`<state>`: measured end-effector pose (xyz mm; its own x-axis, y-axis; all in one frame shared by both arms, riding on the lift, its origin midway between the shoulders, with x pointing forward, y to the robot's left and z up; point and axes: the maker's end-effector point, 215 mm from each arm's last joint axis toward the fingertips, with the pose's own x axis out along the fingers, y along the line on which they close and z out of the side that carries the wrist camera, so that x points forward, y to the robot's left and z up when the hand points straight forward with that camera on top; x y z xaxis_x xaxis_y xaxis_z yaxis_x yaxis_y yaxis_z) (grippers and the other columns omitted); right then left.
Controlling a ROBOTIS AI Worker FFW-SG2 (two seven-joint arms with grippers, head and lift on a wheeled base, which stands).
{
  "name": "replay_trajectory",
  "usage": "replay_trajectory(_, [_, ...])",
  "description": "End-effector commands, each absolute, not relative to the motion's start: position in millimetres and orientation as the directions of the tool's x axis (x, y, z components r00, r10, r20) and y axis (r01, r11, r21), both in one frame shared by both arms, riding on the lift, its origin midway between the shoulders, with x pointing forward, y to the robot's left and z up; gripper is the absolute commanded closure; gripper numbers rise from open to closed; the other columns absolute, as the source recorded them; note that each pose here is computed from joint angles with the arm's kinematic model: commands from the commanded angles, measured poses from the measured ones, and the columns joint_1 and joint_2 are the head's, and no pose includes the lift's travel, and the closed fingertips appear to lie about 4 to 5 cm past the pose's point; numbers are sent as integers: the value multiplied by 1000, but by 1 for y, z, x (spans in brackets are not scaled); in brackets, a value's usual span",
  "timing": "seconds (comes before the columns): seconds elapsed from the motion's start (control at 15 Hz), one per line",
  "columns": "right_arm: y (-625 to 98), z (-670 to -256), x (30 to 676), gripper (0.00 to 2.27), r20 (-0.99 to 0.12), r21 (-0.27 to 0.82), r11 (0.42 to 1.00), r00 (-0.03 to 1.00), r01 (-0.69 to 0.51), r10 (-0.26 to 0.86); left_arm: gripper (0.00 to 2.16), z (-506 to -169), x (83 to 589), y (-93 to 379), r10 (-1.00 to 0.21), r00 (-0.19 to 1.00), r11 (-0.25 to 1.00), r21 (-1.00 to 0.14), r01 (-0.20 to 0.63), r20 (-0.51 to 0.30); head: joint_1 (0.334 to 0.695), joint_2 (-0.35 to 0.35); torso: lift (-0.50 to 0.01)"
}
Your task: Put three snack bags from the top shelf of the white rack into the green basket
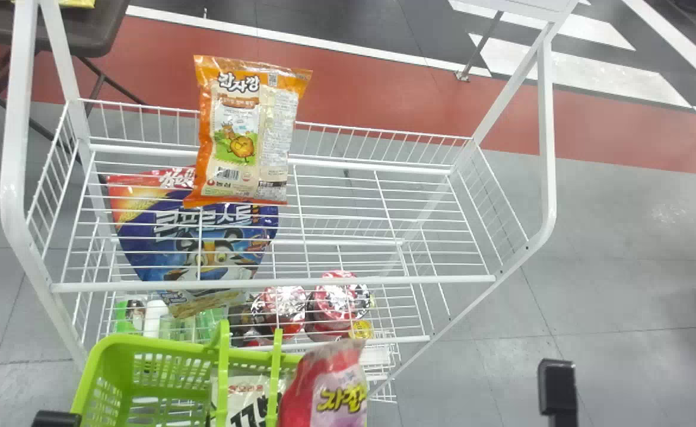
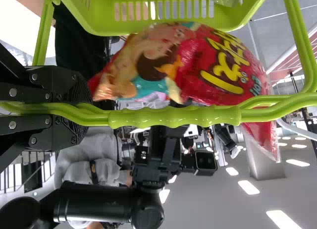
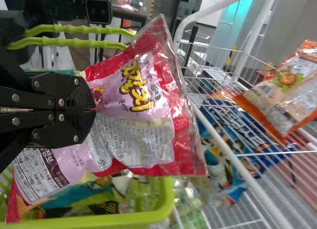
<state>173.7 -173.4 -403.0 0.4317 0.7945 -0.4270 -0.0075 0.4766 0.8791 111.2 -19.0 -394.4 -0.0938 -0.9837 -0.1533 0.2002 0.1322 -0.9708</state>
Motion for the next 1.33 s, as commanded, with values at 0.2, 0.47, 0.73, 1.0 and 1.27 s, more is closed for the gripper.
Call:
replay_trajectory(0.2, [-142,-458,131,2196,-456,890,434,318,142,831,2118,-394,111,-20,-985,-91,128,-971,203,-149,695,-350,0])
replay_trajectory(0.47, [-181,-479,178,2196,-534,813,580,461,50,709,2118,-392,109,-21,-985,-91,125,-970,207,-146,695,-350,0])
replay_trajectory(0.73, [-166,-465,172,961,-501,838,545,437,29,747,2118,-392,109,-21,-985,-91,127,-970,207,-148,695,-350,0])
replay_trajectory(1.0, [-149,-435,153,33,-473,861,509,380,7,795,2118,-392,110,-20,-984,-89,131,-969,210,-153,695,-350,0])
replay_trajectory(1.27, [-172,-419,160,49,-483,843,538,424,-13,766,2118,-393,112,-18,-984,-82,137,-968,212,-158,695,-350,0])
